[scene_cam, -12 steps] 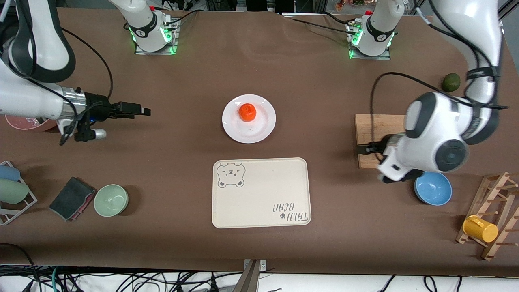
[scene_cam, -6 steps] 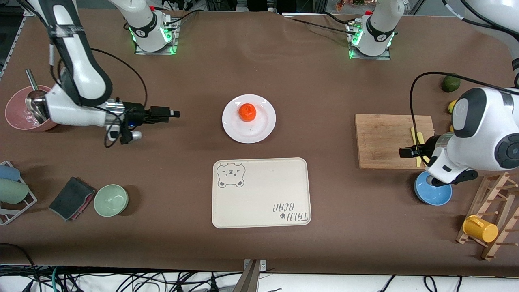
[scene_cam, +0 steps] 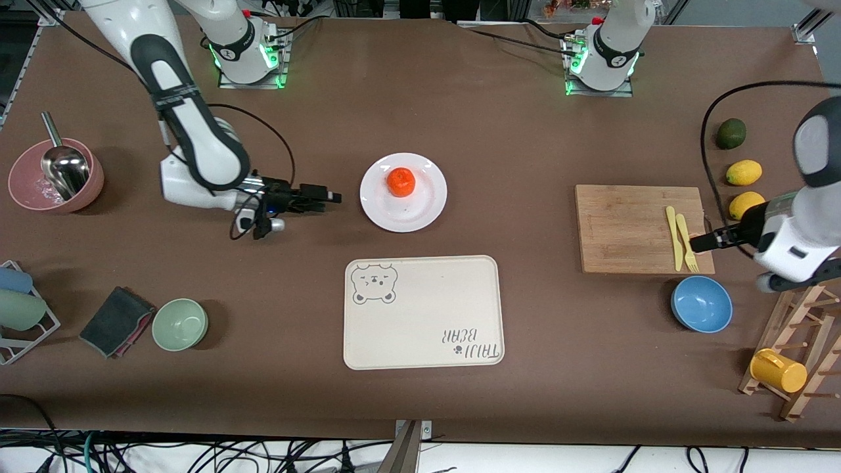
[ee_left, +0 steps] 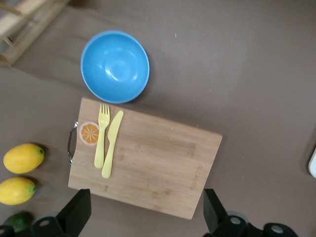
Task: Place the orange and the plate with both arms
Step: 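Move the right gripper to the plate rim and grip it while the left withdraws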
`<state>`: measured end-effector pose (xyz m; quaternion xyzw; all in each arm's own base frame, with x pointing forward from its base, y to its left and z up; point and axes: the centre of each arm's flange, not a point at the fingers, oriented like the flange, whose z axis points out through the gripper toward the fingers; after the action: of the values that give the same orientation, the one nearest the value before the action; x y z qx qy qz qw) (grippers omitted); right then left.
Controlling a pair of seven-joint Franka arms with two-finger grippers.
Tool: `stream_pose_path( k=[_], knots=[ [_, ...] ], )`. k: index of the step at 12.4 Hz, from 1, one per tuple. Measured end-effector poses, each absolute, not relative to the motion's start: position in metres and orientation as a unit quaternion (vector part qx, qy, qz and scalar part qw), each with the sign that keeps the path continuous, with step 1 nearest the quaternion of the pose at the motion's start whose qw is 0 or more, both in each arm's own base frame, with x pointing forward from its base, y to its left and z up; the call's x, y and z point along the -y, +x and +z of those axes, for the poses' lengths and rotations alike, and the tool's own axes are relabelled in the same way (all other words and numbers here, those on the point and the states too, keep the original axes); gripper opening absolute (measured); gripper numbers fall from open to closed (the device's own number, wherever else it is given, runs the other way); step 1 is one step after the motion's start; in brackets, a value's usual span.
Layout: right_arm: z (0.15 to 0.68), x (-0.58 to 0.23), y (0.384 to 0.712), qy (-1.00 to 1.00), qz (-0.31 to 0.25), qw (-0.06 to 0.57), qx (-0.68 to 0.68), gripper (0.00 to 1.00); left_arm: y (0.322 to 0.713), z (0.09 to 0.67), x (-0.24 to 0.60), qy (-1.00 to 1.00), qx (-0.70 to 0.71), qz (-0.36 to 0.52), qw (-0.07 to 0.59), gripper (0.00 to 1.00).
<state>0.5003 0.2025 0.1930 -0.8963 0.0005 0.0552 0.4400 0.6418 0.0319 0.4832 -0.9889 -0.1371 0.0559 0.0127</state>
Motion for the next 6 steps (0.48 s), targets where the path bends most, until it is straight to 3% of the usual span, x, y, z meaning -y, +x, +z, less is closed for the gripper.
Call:
stream_pose_path(
  k=[6],
  knots=[
    [0.160,-0.252,0.472,-0.901,0.034,0.432,-0.015,1.00,0.576,0.557,0.000,-0.993,0.115,0.036,-0.002,1.00]
  ],
)
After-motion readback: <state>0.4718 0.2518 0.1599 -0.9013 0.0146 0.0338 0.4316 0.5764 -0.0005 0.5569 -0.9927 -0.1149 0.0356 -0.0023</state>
